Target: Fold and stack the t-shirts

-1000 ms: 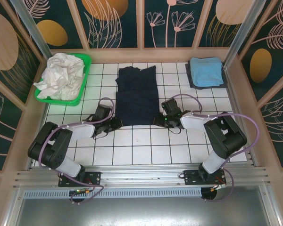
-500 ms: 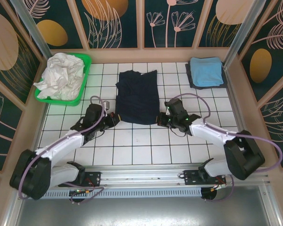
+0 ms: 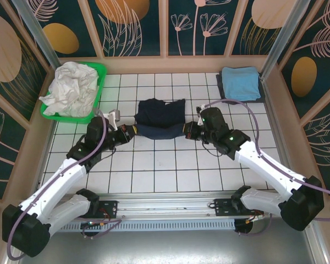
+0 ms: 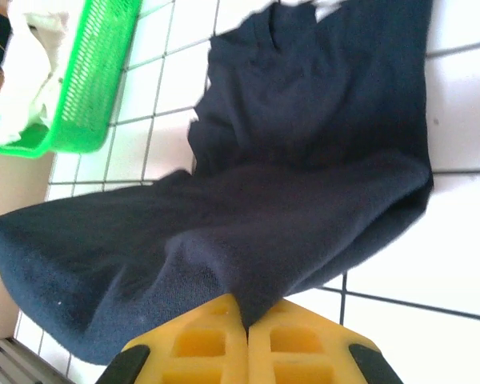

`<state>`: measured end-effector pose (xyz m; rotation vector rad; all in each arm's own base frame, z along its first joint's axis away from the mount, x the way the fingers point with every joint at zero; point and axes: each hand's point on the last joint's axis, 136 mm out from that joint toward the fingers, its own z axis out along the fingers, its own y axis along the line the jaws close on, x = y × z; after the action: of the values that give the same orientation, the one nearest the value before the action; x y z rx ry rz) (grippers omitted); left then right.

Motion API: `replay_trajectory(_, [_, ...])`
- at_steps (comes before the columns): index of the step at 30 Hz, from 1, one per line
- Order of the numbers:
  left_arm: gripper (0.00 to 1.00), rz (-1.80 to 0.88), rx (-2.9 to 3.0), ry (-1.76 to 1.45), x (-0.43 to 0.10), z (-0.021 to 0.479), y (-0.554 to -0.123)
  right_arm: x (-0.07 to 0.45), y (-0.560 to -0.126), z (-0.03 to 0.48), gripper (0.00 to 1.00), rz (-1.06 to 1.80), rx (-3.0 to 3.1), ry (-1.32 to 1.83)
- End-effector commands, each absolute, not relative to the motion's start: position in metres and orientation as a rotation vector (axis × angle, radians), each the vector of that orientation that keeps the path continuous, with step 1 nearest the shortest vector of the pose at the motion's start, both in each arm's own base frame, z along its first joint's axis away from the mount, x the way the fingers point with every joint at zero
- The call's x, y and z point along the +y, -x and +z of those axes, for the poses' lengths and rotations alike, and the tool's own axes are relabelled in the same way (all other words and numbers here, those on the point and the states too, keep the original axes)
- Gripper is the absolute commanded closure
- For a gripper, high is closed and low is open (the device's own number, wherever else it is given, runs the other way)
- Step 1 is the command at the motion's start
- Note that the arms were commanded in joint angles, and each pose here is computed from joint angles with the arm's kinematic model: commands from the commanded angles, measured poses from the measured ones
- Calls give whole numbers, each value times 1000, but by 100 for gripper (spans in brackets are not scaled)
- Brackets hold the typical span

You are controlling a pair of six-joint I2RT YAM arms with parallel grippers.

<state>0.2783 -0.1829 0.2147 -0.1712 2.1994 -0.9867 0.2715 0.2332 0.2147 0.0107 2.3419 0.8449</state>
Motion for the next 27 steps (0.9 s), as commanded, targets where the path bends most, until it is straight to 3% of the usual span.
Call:
replay_trajectory(1, [100,-879,2180,146,-180,234,-297,224,-300,225,100,762,2324,-15])
replay_trajectory(11, [100,-712,2257,185,-181,213,-371,219,-383,206,100,771,2343,-40])
replay_trajectory(27, [100,-692,2288,176,-173,200,-446,218,-465,176,100,860,2377,0])
